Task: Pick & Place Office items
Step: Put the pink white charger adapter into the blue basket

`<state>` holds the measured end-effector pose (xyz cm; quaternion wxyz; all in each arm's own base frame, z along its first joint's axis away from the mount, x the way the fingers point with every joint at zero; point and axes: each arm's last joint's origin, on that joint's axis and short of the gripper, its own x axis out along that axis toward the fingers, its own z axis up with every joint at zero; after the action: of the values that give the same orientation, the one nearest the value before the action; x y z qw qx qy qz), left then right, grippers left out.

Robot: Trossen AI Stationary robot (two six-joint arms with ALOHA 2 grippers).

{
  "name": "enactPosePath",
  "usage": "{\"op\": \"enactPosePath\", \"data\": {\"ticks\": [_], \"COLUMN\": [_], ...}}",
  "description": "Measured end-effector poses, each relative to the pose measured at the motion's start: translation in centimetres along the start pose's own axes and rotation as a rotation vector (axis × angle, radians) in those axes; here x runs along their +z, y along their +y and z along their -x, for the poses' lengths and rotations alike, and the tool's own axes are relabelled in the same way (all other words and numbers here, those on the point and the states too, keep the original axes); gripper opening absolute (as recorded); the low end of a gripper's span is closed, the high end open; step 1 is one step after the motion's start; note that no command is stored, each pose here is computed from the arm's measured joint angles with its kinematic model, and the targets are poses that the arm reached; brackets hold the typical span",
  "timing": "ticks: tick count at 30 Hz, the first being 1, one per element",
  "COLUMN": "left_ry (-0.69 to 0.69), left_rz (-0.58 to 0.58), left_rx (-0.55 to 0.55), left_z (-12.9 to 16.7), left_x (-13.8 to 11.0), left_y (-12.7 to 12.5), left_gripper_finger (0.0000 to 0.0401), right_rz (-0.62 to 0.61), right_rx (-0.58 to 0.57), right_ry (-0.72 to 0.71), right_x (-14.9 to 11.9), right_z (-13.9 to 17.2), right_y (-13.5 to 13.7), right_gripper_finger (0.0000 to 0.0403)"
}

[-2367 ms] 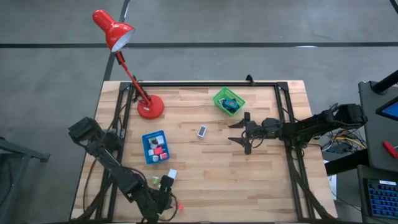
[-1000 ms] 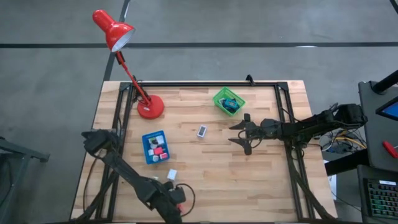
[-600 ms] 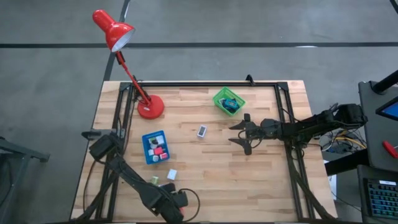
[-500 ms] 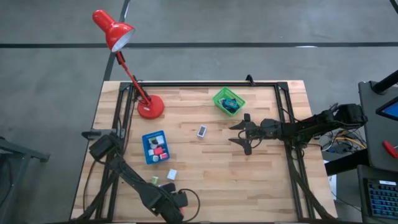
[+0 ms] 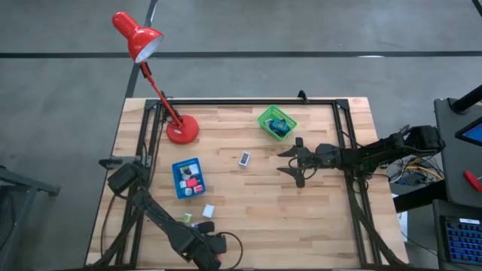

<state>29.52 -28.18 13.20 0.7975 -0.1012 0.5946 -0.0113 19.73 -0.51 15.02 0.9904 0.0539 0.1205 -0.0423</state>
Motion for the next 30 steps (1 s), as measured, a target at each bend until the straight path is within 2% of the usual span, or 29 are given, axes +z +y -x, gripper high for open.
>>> {"op": "enactPosePath", "data": {"ticks": [10, 22, 30], "left_ry": [-0.049, -0.201, -0.303], "left_rz": [-0.086, -0.243, -0.339], "left_rx": [0.021, 0.082, 0.125], "left_z": [0.0, 0.2, 1.3], "left_x": [-0.4, -0.4, -0.4], "left_y": [-0.5, -1.2, -1.8], "left_gripper_finger": [0.0128, 0.0128, 0.0128], "right_rz": [-0.012, -0.012, -0.009], "right_rx": [0.0, 0.0, 0.002], "right_ry": [-0.002, -0.007, -0.021], "right_x": [0.0, 0.1, 0.2], "right_z": [0.0, 0.0, 0.0], "right_y": [0.0, 0.0, 0.0], "right_gripper_finger": [0.0263, 0.0262, 0.0263]}}
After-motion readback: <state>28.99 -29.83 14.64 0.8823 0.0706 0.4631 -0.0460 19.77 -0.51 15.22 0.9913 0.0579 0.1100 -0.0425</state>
